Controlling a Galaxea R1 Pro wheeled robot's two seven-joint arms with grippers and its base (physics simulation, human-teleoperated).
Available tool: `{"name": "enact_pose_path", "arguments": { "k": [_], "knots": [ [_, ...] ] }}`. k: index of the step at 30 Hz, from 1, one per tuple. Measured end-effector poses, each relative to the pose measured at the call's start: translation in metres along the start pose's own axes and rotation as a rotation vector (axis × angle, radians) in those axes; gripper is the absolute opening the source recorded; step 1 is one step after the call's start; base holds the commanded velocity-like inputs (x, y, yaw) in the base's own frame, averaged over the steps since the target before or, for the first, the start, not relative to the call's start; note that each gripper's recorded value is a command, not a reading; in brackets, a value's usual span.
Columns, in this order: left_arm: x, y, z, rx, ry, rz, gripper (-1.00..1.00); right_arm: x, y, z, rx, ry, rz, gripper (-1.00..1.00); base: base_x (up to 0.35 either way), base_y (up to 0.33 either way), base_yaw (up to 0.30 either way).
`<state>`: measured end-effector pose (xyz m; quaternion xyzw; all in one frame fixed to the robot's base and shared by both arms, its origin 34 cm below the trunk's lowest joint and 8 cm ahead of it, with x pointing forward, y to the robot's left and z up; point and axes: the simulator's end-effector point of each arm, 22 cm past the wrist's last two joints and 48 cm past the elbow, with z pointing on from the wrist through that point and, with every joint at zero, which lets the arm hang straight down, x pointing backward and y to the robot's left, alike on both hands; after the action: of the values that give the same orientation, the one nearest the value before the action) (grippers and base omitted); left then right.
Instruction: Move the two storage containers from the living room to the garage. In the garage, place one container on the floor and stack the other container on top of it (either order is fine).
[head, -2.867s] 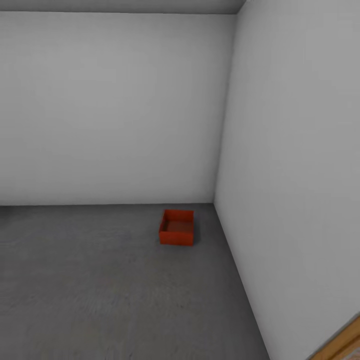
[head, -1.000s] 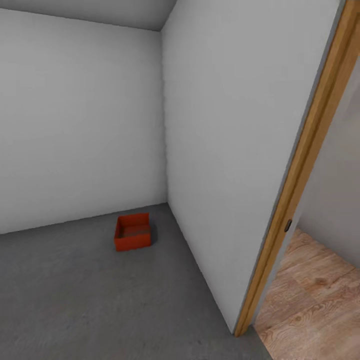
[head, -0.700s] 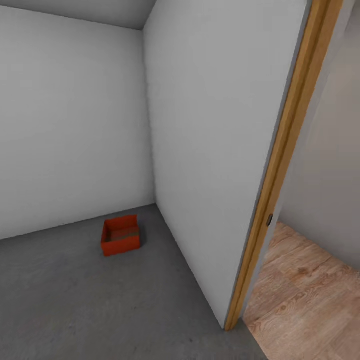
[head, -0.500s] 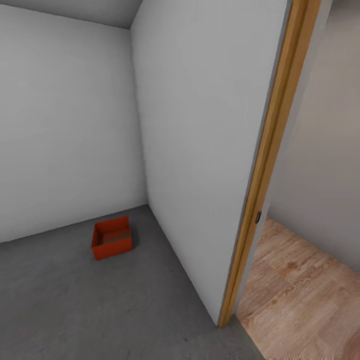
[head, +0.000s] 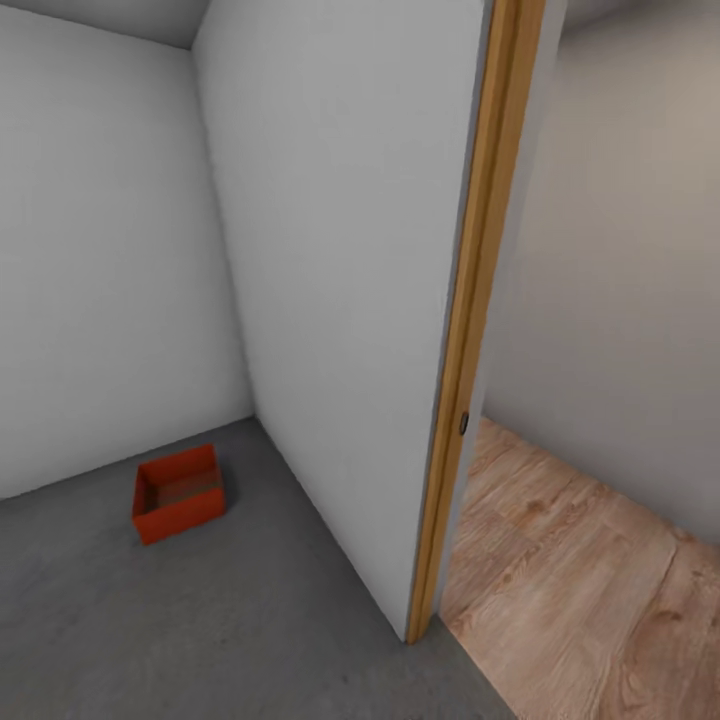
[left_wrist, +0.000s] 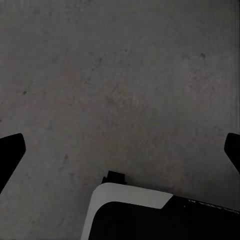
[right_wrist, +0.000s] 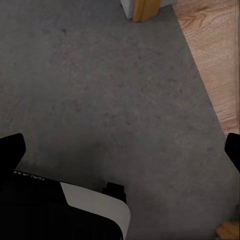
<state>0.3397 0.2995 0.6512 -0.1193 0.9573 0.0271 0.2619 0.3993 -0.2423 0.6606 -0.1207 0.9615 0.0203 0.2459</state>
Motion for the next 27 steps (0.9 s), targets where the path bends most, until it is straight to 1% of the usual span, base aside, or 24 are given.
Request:
{"name": "enact_pose_path", "arguments": {
  "k": [8, 10, 12, 13, 14, 15, 16, 19, 21, 27],
  "knots": [
    [0.000, -0.001, 0.000, 0.001, 0.000, 0.001, 1.00, 0.001, -0.007, -0.001, 0.015, -0.002, 0.013, 1.00, 0.000, 0.000, -0.297],
    [0.000, -0.001, 0.000, 0.001, 0.000, 0.001, 1.00, 0.000, -0.011, -0.001, 0.030, -0.003, 0.041, 1.00, 0.000, 0.000, -0.294],
    [0.000, -0.001, 0.000, 0.001, 0.000, 0.000, 1.00, 0.001, -0.018, -0.001, 0.048, -0.005, 0.085, 1.00, 0.000, 0.000, -0.292],
    [0.000, -0.001, 0.000, 0.001, 0.000, 0.000, 1.00, 0.001, -0.020, -0.001, 0.054, -0.005, 0.097, 1.00, 0.000, 0.000, -0.291],
    [0.000, -0.001, 0.000, 0.001, 0.000, 0.001, 1.00, 0.002, -0.026, -0.002, 0.065, -0.005, 0.118, 1.00, 0.000, 0.000, -0.290],
    [0.000, -0.001, 0.000, 0.001, 0.000, 0.000, 1.00, 0.003, -0.029, -0.002, 0.071, -0.006, 0.127, 1.00, 0.000, 0.000, -0.290],
    [0.000, -0.001, 0.000, 0.001, 0.000, 0.001, 1.00, 0.004, -0.039, -0.004, 0.089, -0.005, 0.148, 1.00, 0.000, 0.000, -0.289],
    [0.000, 0.000, 0.000, 0.000, 0.000, 0.001, 1.00, 0.007, -0.056, -0.006, 0.115, -0.004, 0.163, 1.00, 0.000, 0.000, -0.288],
    [0.000, 0.000, 0.000, 0.000, 0.000, 0.001, 1.00, 0.008, -0.060, -0.007, 0.120, -0.005, 0.164, 1.00, 0.000, 0.000, -0.288],
    [0.001, -0.001, 0.000, 0.001, 0.000, 0.000, 1.00, 0.008, -0.061, -0.007, 0.121, -0.005, 0.161, 1.00, 0.000, 0.000, -0.286]
  ]
}}
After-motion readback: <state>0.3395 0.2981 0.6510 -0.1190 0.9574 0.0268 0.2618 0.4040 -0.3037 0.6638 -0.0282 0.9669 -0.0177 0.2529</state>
